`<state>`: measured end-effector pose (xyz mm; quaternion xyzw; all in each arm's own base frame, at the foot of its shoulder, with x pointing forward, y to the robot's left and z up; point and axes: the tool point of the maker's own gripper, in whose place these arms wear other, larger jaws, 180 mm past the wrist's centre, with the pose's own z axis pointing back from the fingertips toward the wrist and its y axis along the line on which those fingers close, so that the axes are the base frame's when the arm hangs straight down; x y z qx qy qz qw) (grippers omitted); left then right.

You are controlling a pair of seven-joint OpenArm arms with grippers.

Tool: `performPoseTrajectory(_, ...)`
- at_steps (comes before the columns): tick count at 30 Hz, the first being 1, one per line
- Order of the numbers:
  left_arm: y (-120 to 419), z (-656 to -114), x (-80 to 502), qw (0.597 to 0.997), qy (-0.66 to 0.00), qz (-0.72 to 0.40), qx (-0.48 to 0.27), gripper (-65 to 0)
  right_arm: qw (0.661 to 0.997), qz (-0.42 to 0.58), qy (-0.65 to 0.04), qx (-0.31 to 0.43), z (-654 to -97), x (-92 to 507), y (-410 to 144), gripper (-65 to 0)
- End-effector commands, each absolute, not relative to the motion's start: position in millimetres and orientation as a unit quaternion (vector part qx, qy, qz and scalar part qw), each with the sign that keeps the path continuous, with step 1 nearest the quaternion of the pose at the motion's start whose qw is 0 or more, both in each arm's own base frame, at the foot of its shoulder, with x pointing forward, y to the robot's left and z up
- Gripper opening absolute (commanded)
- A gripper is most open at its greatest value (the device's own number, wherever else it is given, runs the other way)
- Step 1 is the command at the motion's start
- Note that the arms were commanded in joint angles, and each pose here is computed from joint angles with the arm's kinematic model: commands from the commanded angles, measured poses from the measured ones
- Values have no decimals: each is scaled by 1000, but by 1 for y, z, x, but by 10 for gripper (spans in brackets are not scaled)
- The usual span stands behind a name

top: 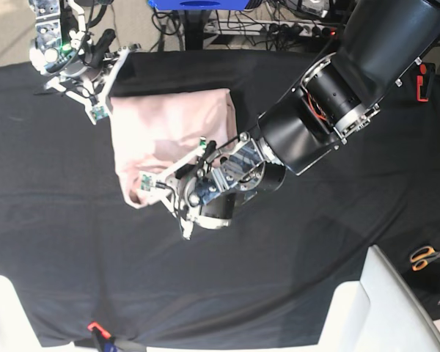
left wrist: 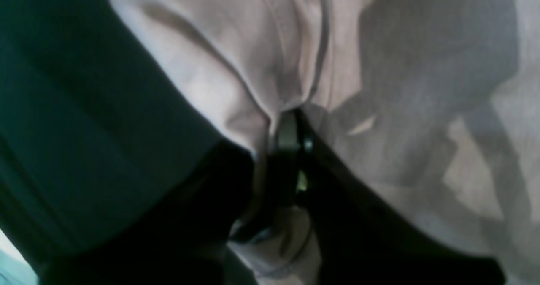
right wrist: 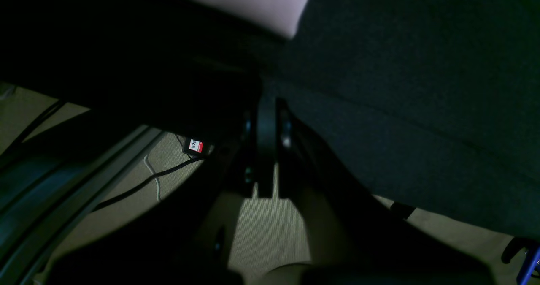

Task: Fold the T-shirt properly
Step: 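Grasp the bundle edge with the left gripper and tuck it under, then release the bundle and move the left gripper to its hem corner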

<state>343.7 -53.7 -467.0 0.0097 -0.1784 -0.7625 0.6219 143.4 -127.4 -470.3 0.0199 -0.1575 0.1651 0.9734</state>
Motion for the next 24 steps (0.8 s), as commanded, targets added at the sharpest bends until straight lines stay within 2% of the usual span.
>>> performPoseTrajectory(1,-59,-446,367,615,-203,-761,31,-505,972,163,-171,19,-465,149,-128,-650)
performPoseTrajectory(3,-59,-443,371,615,-206,-760,34,-415,972,163,-171,19,-465,149,-128,-650)
performPoseTrajectory(11,-75,-398,399,600,-265,-753,48,-130,972,163,-168,19,-466,148,-128,-650)
performPoseTrajectory(13,-72,-381,411,619,-284,-730,55,-69,972,163,-168,19,-466,147,-128,-650)
performPoseTrajectory(15,-66,-358,425,640,-303,-703,72,-35,972,163,-168,19,-466,147,-128,-650)
performPoseTrajectory(17,-57,-345,432,660,-317,-676,78,-38,972,163,-168,19,-466,147,-128,-650)
performPoseTrajectory(20,-28,-350,433,708,-311,-630,77,-105,972,163,-168,19,-466,147,-128,-650)
performPoseTrajectory(22,-14,-360,428,730,-303,-609,69,-186,972,164,-168,20,-466,147,-127,-650)
performPoseTrajectory(24,-2,-371,421,750,-296,-589,57,-309,972,164,-168,20,-466,148,-127,-650)
